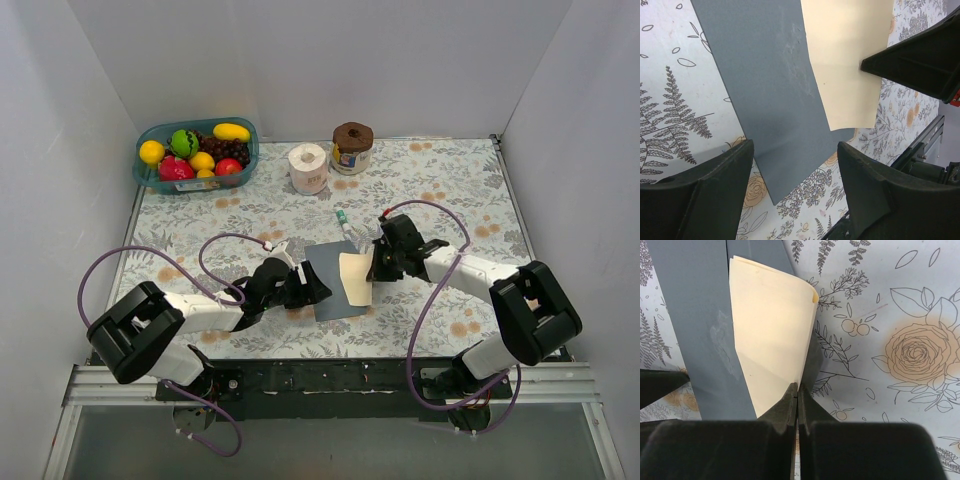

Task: Place the letter into the envelope and seal it

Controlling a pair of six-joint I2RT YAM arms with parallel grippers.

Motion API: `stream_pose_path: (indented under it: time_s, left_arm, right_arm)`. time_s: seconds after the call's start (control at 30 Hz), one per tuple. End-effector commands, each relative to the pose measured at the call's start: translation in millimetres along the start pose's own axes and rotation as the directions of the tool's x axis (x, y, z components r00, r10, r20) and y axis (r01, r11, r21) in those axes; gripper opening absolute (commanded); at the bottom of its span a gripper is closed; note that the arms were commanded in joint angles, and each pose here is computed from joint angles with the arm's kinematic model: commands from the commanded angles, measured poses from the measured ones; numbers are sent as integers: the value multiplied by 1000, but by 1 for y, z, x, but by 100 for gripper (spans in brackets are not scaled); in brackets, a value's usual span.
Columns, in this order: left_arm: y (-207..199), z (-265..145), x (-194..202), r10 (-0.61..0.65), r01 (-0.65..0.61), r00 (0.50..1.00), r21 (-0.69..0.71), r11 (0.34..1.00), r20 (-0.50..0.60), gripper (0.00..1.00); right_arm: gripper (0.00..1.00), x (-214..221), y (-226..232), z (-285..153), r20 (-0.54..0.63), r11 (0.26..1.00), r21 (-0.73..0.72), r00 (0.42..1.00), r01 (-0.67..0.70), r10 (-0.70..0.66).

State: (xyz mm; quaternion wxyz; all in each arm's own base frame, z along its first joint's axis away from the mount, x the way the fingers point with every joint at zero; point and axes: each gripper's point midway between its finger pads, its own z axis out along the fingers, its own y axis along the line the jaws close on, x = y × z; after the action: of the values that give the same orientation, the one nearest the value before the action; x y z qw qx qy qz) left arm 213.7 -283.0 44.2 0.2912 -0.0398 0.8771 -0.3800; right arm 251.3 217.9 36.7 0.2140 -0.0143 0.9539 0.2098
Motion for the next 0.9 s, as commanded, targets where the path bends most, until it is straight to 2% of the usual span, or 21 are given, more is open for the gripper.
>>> stream_pose_path:
  time_s: [0.0,0.47,0.87]
  left_arm:
    - [25,0,11,18,-22,999,-106,994,-34,68]
    - [33,3,3,69,-71,997,-160,985,-15,69]
    - [37,2,1,75,-74,997,-183,980,-6,70]
  right_arm:
    - [1,-14,14,-3,13,998,-53,999,42,-42]
    - [1,-14,21,-4,-34,981,-91,984,172,-176]
    - [1,-7,17,-9,-67,971,-95,971,221,-228]
